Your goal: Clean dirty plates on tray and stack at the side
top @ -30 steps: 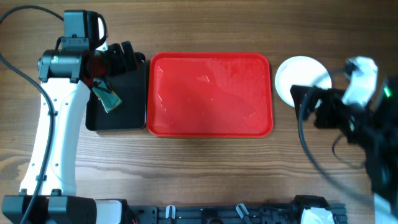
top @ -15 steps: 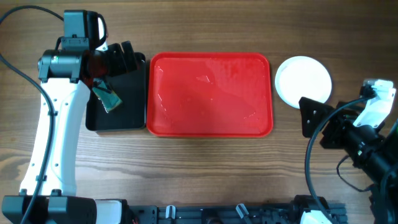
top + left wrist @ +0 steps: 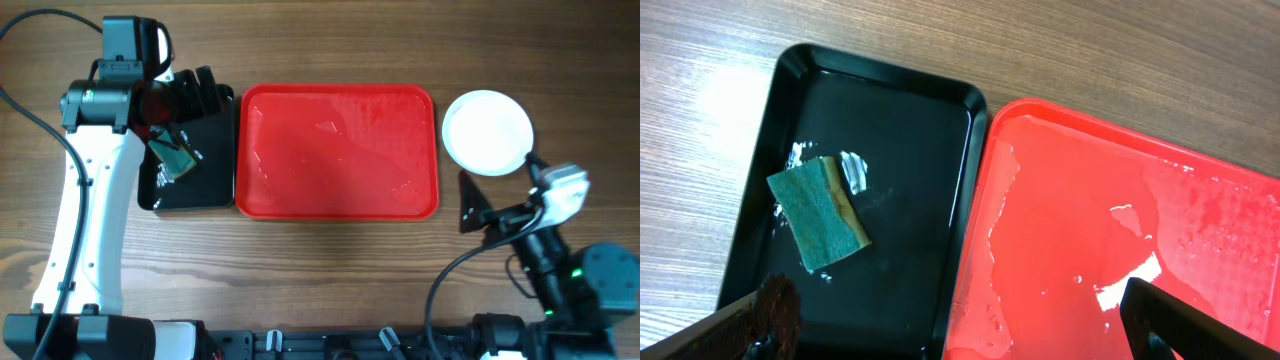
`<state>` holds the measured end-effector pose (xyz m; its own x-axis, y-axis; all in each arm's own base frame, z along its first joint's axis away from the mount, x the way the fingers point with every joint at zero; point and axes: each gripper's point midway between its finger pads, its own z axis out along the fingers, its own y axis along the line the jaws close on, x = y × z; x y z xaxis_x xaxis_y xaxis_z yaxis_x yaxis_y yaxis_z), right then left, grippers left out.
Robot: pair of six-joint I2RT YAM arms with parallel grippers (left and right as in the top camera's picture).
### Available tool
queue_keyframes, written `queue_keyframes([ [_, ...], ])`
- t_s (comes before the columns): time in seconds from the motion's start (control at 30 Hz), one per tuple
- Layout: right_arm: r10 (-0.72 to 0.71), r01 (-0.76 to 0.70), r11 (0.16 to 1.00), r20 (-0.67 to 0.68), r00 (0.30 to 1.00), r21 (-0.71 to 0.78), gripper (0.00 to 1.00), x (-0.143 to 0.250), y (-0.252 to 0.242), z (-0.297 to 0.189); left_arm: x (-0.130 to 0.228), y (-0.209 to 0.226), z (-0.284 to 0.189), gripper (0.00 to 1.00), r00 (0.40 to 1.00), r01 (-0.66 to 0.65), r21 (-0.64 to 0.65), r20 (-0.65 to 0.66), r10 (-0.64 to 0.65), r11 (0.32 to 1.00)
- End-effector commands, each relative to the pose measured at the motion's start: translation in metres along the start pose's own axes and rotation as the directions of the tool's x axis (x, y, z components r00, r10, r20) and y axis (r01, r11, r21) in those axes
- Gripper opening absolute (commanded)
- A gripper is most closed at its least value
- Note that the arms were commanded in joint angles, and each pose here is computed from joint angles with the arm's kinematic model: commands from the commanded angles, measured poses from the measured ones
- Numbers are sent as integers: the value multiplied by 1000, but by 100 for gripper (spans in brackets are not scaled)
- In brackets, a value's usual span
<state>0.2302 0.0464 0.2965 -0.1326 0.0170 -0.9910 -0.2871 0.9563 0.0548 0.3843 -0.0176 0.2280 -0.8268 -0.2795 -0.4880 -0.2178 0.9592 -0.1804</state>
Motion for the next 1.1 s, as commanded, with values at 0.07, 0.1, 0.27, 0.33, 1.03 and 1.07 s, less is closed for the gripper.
queue_keyframes([
  [0.07, -64, 70, 994, 78, 995, -80, 100, 65, 13, 13, -3, -3, -4, 100, 1000, -4, 13, 11, 4, 1000],
  [0.1, -66, 74, 993, 89, 994, -87, 100, 73, 14, 15, -3, -3, -4, 100, 1000, -4, 13, 11, 4, 1000],
  [0.27, -44, 51, 998, 127, 991, -47, 99, 98, 8, 22, -3, -3, -4, 100, 1000, -4, 13, 11, 4, 1000],
  [0.33, 6, -7, 1000, 142, 990, 11, 100, 102, -3, 22, -3, -3, -4, 100, 1000, -4, 13, 11, 4, 1000],
  [1.03, 51, -67, 992, 142, 989, 109, 100, 117, -22, 24, -3, -3, -4, 100, 1000, -4, 13, 11, 4, 1000],
  [1.07, 50, -66, 992, 142, 989, 109, 100, 117, -22, 24, -3, -3, -4, 100, 1000, -4, 13, 11, 4, 1000],
])
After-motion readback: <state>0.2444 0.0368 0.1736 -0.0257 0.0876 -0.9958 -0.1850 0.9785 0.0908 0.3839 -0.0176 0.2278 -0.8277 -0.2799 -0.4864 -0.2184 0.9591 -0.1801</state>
